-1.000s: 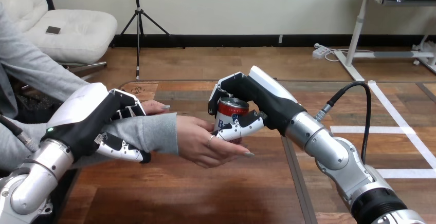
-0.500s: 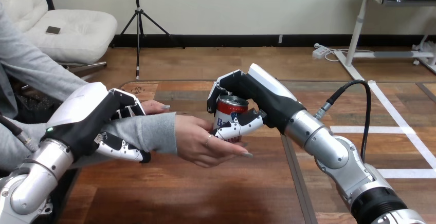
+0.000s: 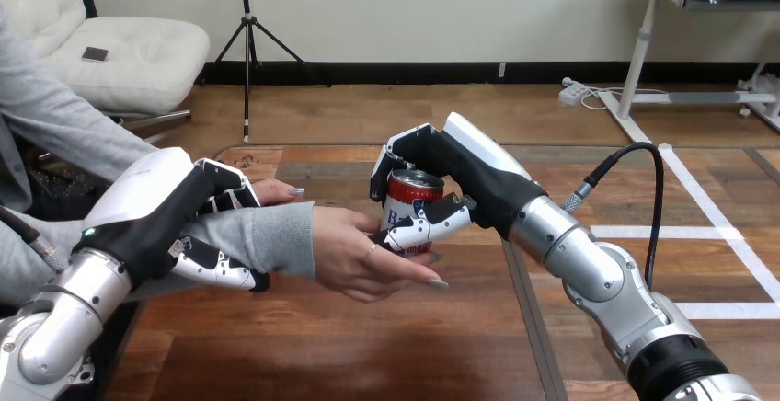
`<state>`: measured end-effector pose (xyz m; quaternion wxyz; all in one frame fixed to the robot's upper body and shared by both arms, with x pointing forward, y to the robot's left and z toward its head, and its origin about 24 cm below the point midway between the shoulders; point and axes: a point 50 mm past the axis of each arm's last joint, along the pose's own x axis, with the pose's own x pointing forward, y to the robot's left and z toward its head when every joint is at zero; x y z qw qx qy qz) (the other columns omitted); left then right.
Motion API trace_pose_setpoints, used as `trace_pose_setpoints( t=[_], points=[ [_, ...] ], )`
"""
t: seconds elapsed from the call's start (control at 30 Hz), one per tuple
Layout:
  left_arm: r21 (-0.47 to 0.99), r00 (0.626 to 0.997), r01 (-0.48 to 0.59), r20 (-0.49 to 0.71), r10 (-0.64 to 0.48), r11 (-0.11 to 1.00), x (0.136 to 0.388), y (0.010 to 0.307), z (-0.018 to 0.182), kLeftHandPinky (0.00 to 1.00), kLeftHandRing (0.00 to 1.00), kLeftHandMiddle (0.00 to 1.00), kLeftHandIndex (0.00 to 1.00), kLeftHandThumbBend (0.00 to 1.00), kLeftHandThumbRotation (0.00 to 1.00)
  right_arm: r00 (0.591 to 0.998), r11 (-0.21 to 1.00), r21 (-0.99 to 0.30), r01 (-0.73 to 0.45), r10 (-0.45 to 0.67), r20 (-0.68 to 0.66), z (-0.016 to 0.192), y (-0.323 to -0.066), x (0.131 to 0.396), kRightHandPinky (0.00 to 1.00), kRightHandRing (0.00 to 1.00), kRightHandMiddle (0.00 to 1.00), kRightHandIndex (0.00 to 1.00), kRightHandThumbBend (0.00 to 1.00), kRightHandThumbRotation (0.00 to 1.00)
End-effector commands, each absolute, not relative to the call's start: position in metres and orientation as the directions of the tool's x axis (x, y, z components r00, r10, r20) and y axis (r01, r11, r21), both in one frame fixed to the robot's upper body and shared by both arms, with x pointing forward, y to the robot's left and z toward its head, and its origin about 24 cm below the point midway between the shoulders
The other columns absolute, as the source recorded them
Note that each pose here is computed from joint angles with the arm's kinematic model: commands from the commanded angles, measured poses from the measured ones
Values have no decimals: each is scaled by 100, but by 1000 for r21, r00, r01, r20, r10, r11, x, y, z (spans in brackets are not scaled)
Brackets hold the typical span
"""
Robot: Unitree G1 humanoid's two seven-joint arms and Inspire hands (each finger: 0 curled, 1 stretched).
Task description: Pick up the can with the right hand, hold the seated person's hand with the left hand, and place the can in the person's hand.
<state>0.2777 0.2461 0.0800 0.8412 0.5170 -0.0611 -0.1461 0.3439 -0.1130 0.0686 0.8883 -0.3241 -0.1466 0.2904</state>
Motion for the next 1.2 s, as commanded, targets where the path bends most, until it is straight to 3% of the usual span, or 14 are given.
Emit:
trace_pose_setpoints(
  t=[0.0, 0.53, 1.03, 1.17],
  points=[
    [893, 944, 76, 80, -321, 444, 288, 244, 106, 24, 29, 36, 43, 80, 0, 729, 639, -666, -386, 653, 204, 102, -93, 350, 27, 30, 38, 41, 77, 0],
    [893, 946, 73, 79, -314, 444, 287, 244, 106, 26, 30, 38, 44, 80, 0, 736, 635, -662, -399, 652, 182, 101, -95, 351, 29, 33, 39, 42, 78, 0],
    [895, 948, 75, 73, -310, 440, 287, 244, 106, 26, 31, 38, 44, 80, 0, 751, 635, -650, -417, 644, 147, 100, -98, 352, 36, 40, 44, 47, 89, 0],
    [895, 949, 74, 73, -308, 439, 287, 244, 106, 26, 31, 38, 44, 80, 0, 757, 633, -645, -428, 641, 127, 100, -99, 352, 38, 43, 47, 49, 88, 7]
  ],
)
